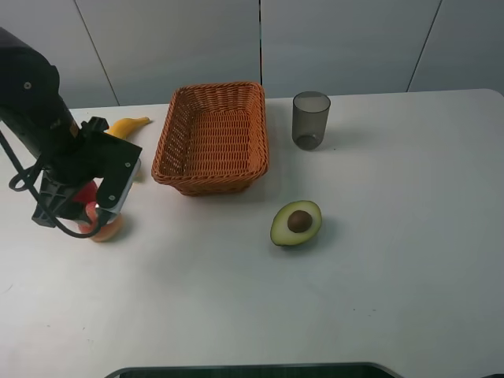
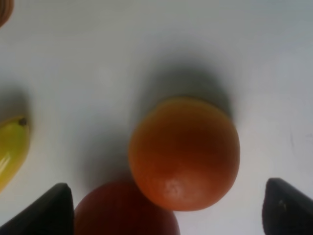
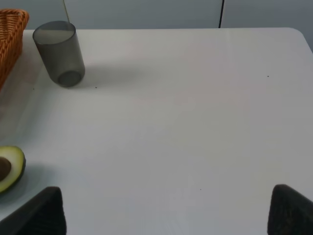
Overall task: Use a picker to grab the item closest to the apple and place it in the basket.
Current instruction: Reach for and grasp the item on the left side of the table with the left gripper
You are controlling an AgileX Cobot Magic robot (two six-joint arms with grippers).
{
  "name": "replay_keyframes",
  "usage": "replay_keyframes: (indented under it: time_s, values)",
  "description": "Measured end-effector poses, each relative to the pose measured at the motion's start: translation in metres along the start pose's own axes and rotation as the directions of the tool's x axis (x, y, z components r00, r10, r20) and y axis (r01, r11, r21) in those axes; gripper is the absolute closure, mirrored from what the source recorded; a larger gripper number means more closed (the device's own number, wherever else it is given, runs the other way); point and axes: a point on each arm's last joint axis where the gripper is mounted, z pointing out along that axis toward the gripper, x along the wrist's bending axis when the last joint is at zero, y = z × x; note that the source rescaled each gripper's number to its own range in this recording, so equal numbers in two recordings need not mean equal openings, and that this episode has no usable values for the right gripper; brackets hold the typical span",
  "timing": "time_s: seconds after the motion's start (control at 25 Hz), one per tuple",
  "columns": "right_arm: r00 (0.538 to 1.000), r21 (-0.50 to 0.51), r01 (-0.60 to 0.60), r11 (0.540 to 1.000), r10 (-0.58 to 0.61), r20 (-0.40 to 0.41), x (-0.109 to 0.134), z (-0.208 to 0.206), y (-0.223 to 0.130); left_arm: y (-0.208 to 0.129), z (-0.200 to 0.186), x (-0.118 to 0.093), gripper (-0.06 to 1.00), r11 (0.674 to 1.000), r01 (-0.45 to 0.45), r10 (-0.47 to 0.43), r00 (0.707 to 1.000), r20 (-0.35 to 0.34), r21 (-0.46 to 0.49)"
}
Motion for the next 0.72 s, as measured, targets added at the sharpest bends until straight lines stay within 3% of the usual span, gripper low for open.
replay_keyframes:
  time_s: [0.44, 0.72]
  values:
    - [1.0, 0.0, 0.0, 1.0, 0.0, 0.0, 0.0, 0.0, 0.0, 0.001, 0.002, 0.001, -0.06, 0.996, -0.085, 0.085, 0.996, -0.01, 0.0]
    - [1.0, 0.0, 0.0, 1.0, 0.0, 0.0, 0.0, 0.0, 0.0, 0.005, 0.017, 0.001, -0.06, 0.99, -0.144, 0.144, 0.989, 0.026, -0.001]
